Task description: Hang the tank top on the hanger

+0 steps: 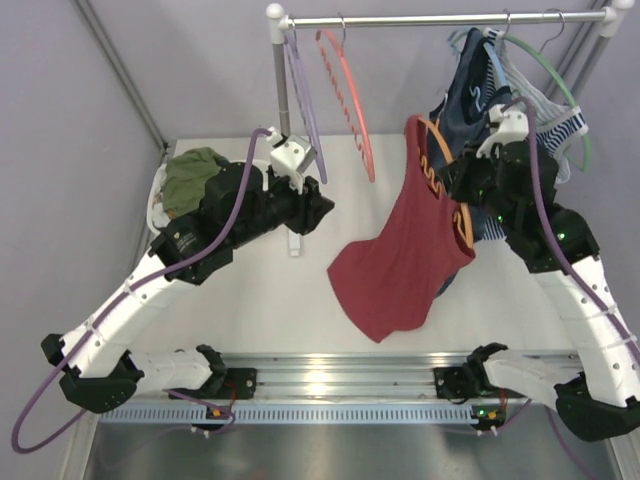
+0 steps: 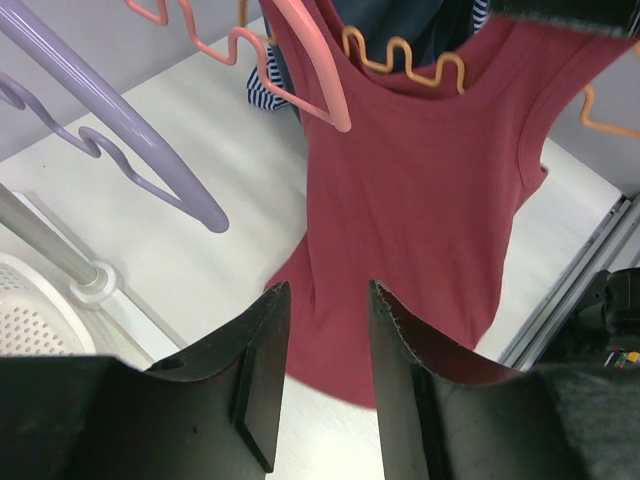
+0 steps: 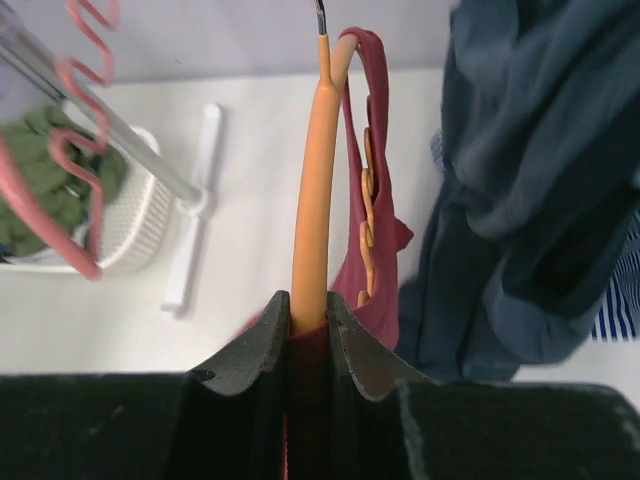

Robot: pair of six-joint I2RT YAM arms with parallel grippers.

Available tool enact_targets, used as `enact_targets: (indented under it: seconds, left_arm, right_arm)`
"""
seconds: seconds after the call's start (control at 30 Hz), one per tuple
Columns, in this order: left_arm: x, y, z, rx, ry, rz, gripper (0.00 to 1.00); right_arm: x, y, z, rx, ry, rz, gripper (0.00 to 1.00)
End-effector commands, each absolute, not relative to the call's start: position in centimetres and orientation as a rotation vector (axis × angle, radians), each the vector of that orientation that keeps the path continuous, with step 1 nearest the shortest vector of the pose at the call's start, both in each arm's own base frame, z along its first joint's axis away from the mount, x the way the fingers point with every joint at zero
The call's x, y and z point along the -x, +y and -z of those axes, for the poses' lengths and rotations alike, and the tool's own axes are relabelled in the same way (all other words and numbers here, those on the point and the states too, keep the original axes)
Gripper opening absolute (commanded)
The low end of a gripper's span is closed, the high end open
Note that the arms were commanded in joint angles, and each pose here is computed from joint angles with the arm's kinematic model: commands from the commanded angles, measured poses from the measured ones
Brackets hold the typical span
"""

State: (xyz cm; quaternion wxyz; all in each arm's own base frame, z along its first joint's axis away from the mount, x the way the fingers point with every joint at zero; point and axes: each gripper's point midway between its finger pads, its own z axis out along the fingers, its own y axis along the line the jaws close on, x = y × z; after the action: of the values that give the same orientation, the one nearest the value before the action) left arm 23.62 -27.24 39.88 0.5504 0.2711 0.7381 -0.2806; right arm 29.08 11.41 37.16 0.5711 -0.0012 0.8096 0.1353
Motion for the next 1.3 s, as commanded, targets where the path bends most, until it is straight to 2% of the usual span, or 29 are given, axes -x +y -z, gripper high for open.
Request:
enact_targets:
  seconds: [0.0, 0.33, 0.8, 1.03, 1.27]
  left_arm:
    - [-23.5, -27.0, -42.3, -0.635, 1.680, 0.670, 0.42]
    - [-23.7, -27.4, -41.6, -0.638, 1.695, 0.686, 0.42]
    - [-23.7, -27.2, -41.5, -0.642, 1.700, 0.681, 0.42]
    - [-24.3, -27.5, -40.7, -0.635, 1.722, 0.668, 0.42]
    - [-24.7, -27.3, -39.8, -0.631, 1.749, 0.653, 0.41]
  right_arm:
    - [-30.2, 12.2, -46.9, 0.067, 1.637, -0.432, 0.00]
    - [-33.3, 10.9, -52.2, 0.047, 1.524, -0.400, 0.00]
    - [-32.5, 9.7, -56.9, 0.040, 1.400, -0.375, 0.00]
    - [-35.1, 9.1, -57.1, 0.022, 1.407, -0.341, 0.00]
    - [-37.8, 8.7, -54.2, 0.007, 1.469, -0.342, 0.00]
